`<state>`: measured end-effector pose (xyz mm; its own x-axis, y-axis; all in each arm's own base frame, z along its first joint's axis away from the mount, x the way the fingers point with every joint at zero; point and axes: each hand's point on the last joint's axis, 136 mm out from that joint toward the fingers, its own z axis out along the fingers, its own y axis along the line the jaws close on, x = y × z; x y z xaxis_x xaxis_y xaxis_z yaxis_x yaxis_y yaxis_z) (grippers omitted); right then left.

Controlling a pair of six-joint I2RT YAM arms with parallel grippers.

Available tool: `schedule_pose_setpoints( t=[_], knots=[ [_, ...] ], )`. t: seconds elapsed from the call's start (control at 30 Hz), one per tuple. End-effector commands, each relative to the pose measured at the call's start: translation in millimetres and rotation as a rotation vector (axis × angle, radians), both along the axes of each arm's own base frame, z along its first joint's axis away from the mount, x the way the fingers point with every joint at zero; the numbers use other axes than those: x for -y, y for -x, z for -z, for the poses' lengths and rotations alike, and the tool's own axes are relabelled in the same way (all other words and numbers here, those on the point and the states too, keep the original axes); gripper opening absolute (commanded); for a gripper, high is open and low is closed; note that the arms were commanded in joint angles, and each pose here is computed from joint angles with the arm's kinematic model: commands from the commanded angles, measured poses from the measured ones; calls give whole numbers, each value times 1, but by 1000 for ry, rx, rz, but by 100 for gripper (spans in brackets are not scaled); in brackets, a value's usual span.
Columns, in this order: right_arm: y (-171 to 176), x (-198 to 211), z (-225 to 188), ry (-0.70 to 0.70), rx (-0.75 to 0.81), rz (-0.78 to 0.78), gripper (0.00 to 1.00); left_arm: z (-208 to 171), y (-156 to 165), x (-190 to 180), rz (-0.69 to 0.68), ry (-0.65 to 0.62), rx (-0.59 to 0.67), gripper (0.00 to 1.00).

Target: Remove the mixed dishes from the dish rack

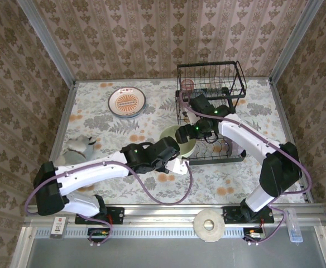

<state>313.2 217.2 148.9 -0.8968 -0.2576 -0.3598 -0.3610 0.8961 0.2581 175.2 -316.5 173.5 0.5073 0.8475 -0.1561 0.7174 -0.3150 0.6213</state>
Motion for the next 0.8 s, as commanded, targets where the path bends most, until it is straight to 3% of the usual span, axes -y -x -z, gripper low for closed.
schedule_pose_setpoints(
  t=[0.0, 0.2, 0.57, 0.77],
  knots=[
    [2, 2, -6, 16, 1, -2, 85, -26, -15, 16, -25, 89, 99, 0],
    [3, 6, -1, 47, -20, 0, 68, -27, -18, 17, -30, 88, 116, 0],
    [9, 13, 8, 79, -48, 6, 49, -28, -19, 17, -32, 87, 123, 0],
    [12, 11, 12, 72, -70, -4, 32, -26, -20, 16, -31, 79, 129, 0]
  ],
)
